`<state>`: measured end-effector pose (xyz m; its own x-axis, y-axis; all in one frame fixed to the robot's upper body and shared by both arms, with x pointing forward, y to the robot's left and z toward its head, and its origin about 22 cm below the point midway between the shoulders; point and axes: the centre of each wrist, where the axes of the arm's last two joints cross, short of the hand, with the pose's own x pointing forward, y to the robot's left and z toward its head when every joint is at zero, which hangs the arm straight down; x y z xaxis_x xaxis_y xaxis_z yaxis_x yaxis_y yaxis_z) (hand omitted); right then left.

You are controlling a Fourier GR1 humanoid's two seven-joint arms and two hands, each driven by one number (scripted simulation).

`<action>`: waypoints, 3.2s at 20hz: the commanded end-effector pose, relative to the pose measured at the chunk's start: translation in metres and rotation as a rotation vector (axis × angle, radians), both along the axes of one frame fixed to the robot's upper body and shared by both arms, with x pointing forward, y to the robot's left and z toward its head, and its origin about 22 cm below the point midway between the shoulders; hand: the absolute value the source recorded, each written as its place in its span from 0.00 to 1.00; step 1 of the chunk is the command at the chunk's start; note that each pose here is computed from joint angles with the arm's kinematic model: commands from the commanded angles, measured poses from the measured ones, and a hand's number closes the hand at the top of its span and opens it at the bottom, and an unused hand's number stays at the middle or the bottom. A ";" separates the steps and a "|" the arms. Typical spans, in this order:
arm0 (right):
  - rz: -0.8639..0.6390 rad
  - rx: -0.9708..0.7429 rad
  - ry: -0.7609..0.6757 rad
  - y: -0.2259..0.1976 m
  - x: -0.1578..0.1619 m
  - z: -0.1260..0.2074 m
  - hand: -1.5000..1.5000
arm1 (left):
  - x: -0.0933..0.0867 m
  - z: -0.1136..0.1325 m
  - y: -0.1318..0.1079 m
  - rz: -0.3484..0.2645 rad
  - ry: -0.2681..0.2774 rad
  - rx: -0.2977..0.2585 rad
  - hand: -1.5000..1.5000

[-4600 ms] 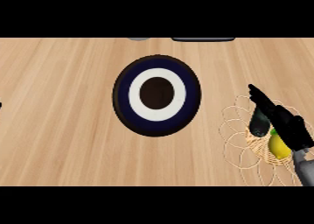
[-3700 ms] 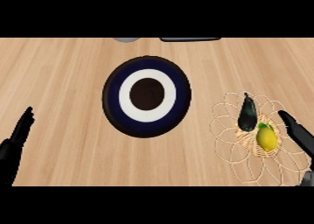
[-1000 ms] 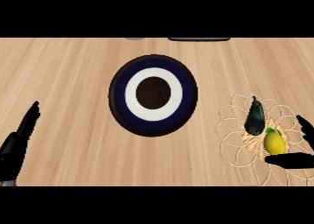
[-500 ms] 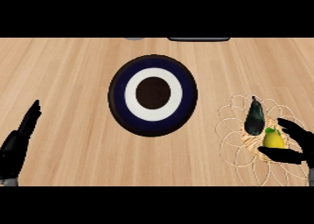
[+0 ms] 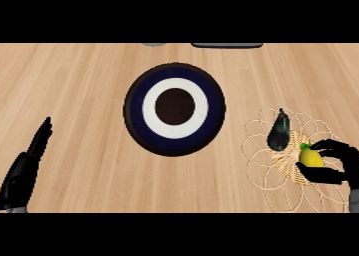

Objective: Pick the lemon from the placemat and place it in the plate

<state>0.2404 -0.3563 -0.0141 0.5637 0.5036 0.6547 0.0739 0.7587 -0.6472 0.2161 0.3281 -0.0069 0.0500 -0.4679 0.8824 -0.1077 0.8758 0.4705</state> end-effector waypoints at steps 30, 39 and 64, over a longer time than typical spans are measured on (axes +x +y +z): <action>0.191 -0.412 -0.784 0.151 -0.047 0.122 1.00 | -0.009 -0.002 0.012 -0.013 0.014 -0.006 0.50; 0.282 -0.319 -0.801 0.227 -0.008 0.185 1.00 | -0.004 0.004 0.012 -0.011 -0.003 0.028 0.50; 0.181 -0.049 -0.433 0.315 0.142 0.097 0.00 | 0.010 -0.001 -0.010 -0.048 -0.014 0.005 0.50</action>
